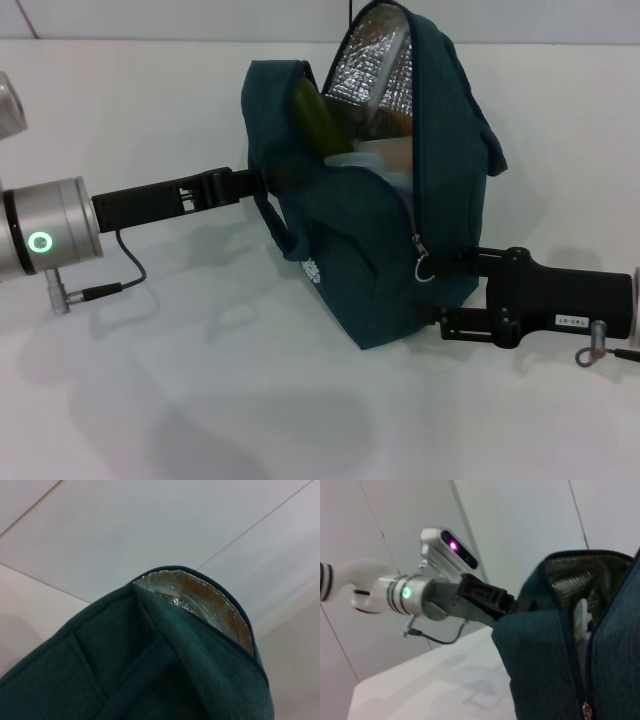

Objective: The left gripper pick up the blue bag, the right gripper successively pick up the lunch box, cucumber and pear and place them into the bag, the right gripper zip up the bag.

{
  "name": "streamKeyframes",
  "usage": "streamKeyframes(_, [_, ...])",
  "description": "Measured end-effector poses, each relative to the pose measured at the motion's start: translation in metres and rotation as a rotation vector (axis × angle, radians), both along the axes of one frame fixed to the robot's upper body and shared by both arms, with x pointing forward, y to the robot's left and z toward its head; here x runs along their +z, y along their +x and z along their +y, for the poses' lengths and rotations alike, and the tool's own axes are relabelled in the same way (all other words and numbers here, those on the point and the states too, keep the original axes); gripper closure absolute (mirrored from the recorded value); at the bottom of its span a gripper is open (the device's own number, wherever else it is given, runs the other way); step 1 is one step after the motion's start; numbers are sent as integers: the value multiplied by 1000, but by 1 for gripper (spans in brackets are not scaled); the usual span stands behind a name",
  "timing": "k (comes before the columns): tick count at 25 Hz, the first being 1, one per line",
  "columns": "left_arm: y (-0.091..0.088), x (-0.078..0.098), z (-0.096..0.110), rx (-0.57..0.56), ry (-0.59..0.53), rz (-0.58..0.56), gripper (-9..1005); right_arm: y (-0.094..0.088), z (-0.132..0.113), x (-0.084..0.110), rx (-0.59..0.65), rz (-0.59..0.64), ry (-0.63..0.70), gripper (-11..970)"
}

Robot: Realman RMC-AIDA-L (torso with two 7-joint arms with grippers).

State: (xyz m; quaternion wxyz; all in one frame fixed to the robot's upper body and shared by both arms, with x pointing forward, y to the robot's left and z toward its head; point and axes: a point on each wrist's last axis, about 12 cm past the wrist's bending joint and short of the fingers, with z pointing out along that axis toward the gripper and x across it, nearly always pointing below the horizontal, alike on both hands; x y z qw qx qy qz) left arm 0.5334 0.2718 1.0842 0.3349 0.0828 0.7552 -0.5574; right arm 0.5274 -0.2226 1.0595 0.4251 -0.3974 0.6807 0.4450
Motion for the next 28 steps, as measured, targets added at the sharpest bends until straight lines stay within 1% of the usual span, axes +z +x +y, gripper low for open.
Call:
streamKeyframes(4, [0,0,0,0,0,0,923,3,5,-1,4,-7,-21,303])
streamKeyframes(12, [0,0,0,-1,3,-7,923,3,17,2,82,12,-8,314])
streamKeyframes(24, [-2,-2,0,-1,6,-11,924,10,11,-1,-54,38,39,330])
streamKeyframes(28, [-2,-2,0,-2,7,-14,924,13,13,-4,-80,54,36,466])
